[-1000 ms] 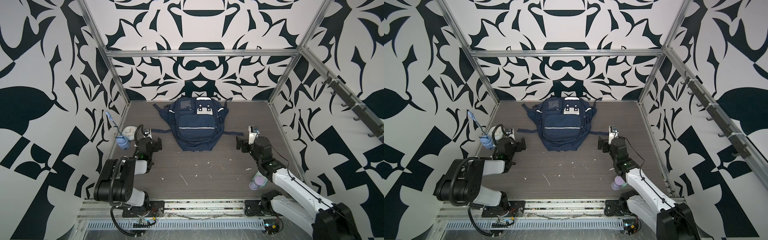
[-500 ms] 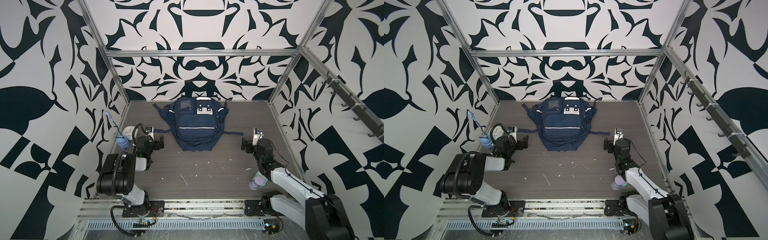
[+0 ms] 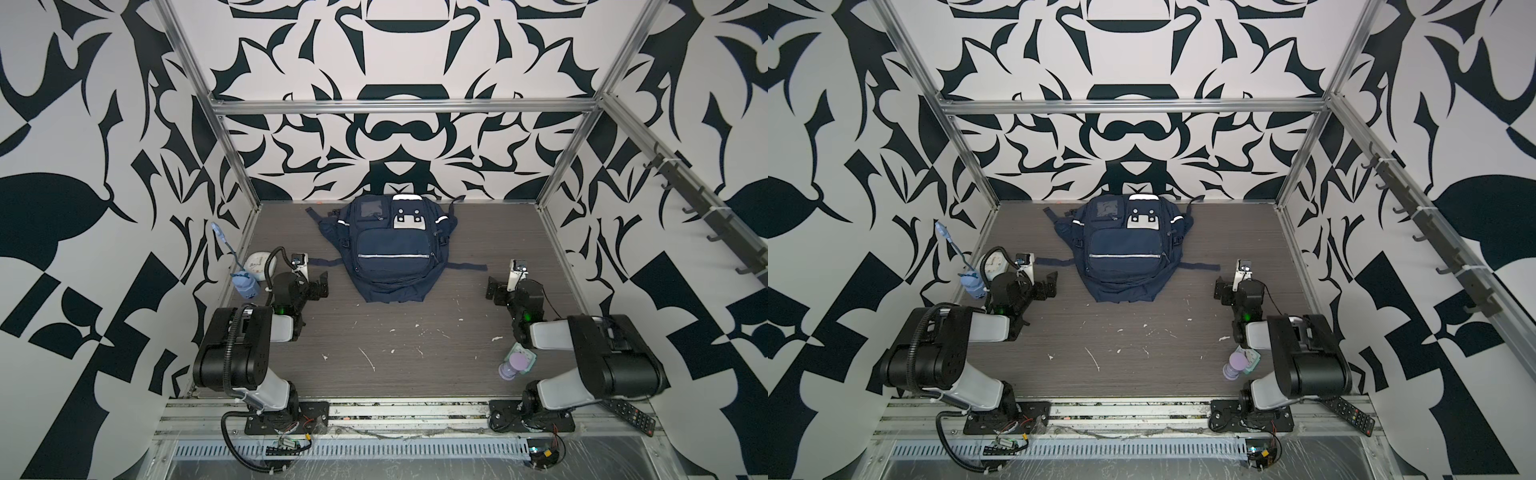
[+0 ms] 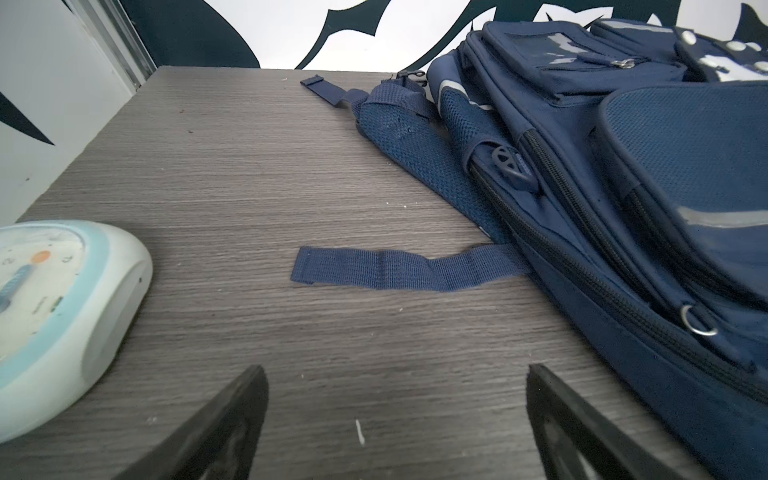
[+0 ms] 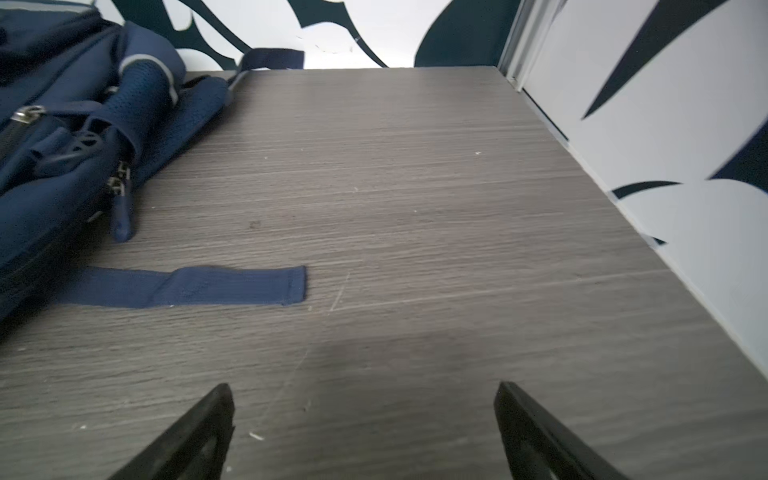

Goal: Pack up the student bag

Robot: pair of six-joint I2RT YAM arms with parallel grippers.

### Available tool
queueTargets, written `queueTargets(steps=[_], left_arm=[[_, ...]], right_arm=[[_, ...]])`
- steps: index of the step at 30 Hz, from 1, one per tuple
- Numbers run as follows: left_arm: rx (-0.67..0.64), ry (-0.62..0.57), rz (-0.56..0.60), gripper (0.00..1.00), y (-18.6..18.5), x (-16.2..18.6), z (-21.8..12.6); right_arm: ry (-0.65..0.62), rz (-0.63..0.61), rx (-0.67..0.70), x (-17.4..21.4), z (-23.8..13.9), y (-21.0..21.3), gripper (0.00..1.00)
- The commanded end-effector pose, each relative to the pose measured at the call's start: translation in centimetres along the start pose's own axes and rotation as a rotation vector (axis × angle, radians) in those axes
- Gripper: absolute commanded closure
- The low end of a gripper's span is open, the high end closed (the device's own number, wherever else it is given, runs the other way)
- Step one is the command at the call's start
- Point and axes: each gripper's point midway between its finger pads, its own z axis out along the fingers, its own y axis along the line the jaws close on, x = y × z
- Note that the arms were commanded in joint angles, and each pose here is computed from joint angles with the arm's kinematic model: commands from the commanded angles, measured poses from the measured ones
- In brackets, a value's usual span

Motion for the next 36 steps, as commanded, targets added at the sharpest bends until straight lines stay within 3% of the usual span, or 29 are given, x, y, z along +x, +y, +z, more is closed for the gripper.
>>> queueTargets(steps=[1,36], left_arm=[[0.008,-0.036,0.011,0.01,-0.10,-1.10,0.14],[0.006,-0.036,0.011,0.01,-0.07,-1.12,0.15]], right_arm=[[-0.064,-0.025,-0.087,-2.62,0.22,1.64,0.00],[-0.056,-0.066,-0.088,-2.80,0.79,2.46,0.01]])
